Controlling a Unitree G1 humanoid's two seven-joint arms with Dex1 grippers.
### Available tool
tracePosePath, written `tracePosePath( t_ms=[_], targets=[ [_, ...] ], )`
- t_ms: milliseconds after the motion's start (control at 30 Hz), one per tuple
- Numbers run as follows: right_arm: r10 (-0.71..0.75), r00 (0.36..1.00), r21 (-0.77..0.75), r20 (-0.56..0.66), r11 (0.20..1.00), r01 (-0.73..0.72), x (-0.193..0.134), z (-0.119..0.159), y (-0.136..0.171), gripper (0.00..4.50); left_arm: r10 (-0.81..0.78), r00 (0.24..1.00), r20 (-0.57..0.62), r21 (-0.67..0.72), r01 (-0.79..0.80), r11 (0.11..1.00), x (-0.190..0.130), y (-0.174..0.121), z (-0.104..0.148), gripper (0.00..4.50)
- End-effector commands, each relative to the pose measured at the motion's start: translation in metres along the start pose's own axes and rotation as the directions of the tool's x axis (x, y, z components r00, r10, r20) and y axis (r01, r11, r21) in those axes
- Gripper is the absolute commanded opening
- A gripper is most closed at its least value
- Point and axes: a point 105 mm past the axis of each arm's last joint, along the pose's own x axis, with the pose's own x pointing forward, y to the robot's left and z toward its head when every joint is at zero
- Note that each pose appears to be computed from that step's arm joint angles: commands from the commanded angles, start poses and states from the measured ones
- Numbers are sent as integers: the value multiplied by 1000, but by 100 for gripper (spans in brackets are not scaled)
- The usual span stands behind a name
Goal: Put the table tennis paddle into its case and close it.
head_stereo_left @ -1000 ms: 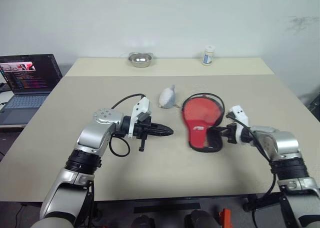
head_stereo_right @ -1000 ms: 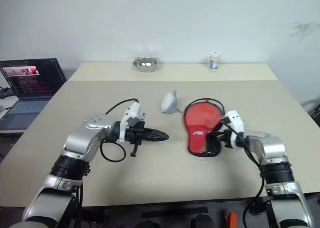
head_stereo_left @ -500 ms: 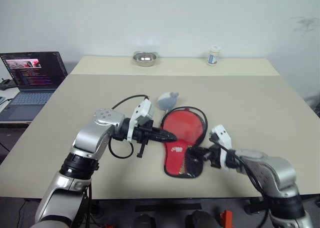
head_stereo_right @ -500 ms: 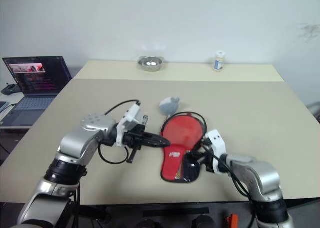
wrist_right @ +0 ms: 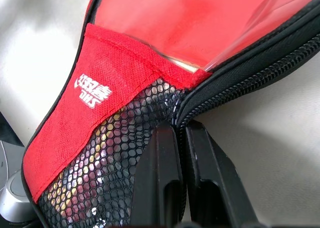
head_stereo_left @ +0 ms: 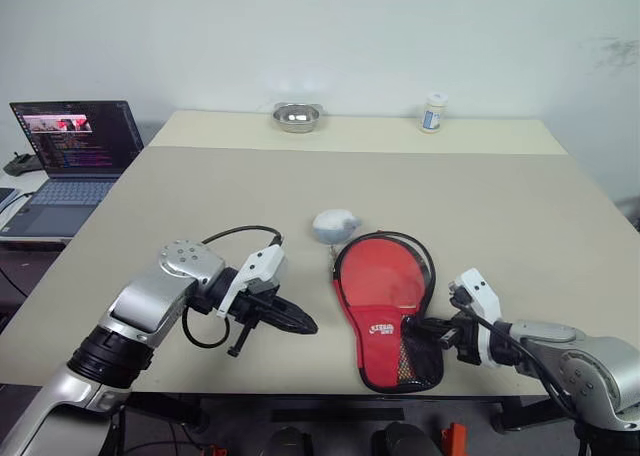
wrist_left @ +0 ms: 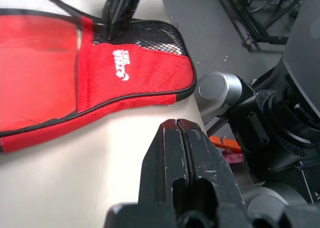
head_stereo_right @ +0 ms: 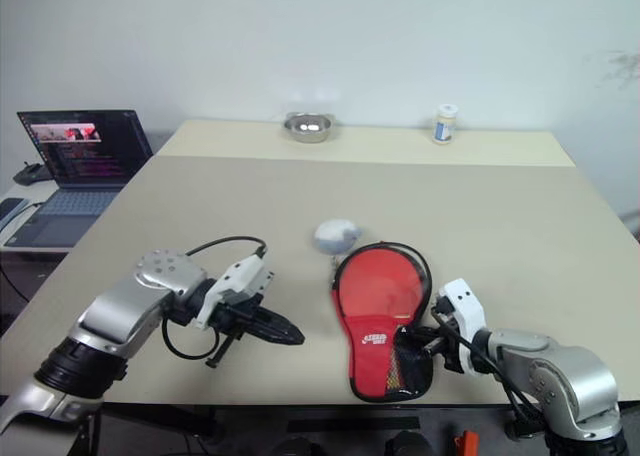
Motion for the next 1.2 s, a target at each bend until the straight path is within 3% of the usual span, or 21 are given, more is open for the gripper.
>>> tracePosePath(
  t_ms=[33,133,233,400,533,600,767,833,1033,1133,1200],
  targets=[
    [3,1000,-20,22,1000,-2,-2,9,0,2,-61,998,5,43,60,997,2,-5,8,0],
    [5,1000,-12,9,1000,-5,-1,6,1,2,-51,999,6,41,51,998,2,-3,7,0],
    [0,1000,4,21,1000,0,-2,6,-2,75,-43,999,9,39,43,998,1,-2,7,0],
    [6,1000,-25,6,1000,-5,-10,2,-2,251,-21,1000,12,29,21,999,2,0,8,0],
    [22,999,-187,-38,982,-29,-28,2,2,389,13,1000,23,7,-13,1000,2,2,7,0],
    [36,999,-288,-7,957,-36,-39,20,1,449,37,999,31,-1,-37,999,2,4,7,0],
    [168,978,-427,126,899,-99,-49,73,17,449,118,992,54,-24,-117,993,-4,10,5,0],
    [205,966,-445,160,888,-114,-31,90,20,449,192,979,74,-35,-190,981,-8,17,5,0],
    [237,957,-424,166,894,-147,40,93,16,449,304,945,117,-85,-296,951,-17,26,8,0],
    [228,960,-418,162,897,-142,63,86,14,450,391,907,157,-109,-378,919,-29,37,13,64],
    [220,962,-416,159,899,-137,69,81,12,450,430,884,183,-122,-414,902,-36,42,17,132]
  ],
)
